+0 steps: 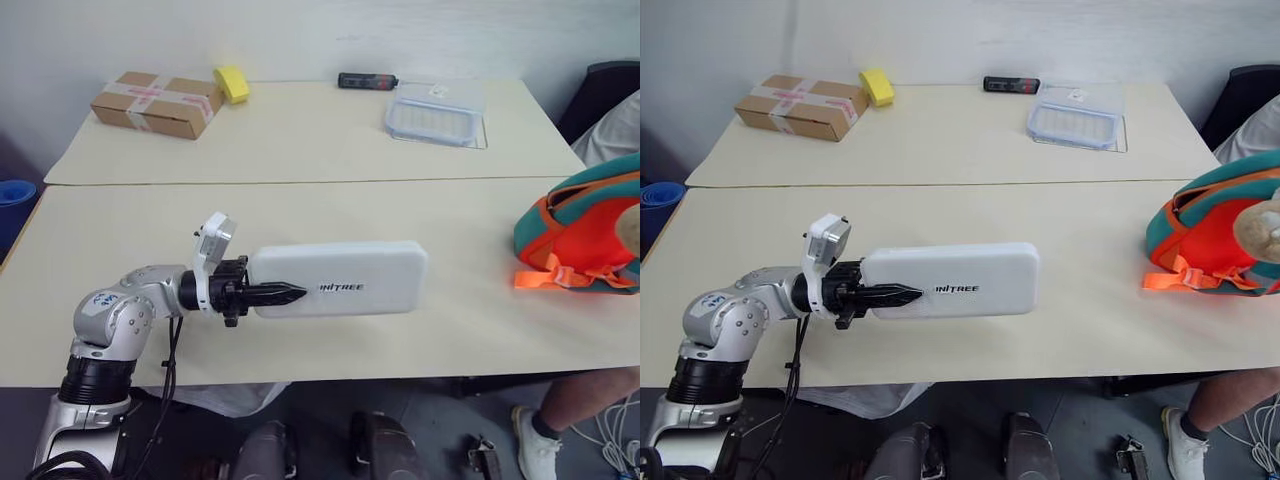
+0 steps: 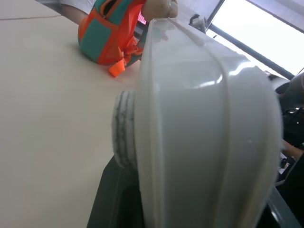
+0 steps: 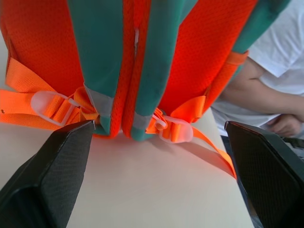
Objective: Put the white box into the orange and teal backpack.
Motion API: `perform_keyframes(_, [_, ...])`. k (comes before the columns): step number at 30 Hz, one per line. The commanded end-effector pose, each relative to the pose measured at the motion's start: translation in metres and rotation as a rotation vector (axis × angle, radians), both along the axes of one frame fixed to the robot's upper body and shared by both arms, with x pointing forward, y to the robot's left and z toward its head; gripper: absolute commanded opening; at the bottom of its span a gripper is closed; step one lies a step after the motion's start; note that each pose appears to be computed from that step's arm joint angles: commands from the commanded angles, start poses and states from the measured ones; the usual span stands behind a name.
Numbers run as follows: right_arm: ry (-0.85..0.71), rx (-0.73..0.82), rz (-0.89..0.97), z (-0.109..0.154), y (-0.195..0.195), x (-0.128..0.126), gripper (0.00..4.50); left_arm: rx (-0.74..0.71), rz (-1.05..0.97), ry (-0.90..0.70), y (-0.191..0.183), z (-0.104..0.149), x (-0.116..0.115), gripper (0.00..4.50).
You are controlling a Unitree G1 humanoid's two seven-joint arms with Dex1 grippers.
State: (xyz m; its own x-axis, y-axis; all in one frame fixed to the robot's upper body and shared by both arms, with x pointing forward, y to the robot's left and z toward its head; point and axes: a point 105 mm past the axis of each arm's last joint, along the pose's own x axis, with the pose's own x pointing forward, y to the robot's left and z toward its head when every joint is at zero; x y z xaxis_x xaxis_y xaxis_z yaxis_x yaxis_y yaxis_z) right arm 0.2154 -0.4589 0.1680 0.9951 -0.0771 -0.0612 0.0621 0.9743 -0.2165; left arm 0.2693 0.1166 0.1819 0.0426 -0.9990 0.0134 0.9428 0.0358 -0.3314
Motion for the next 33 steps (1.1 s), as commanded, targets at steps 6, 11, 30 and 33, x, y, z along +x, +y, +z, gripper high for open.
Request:
perform_keyframes(6, [-0.039, 0.049, 0.367, 0.016, 0.061, 0.062, 4.47, -0.019, 0.032, 0.010, 0.016, 0.016, 0.014, 1.21])
perform_keyframes(11, [-0.034, 0.083, 0.512, 0.008, 0.097, 0.076, 4.09, 0.011, 0.062, 0.002, 0.024, 0.016, 0.022, 1.21])
perform_keyframes(30, [-0.344, 0.276, 0.777, 0.035, 0.240, 0.099, 0.07, 0.024, 0.217, -0.046, 0.051, -0.004, 0.029, 1.21])
perform_keyframes(33, [-0.308, 0.370, 1.010, 0.042, 0.298, 0.080, 0.07, 0.035, 0.275, -0.062, 0.069, -0.006, 0.029, 1.21])
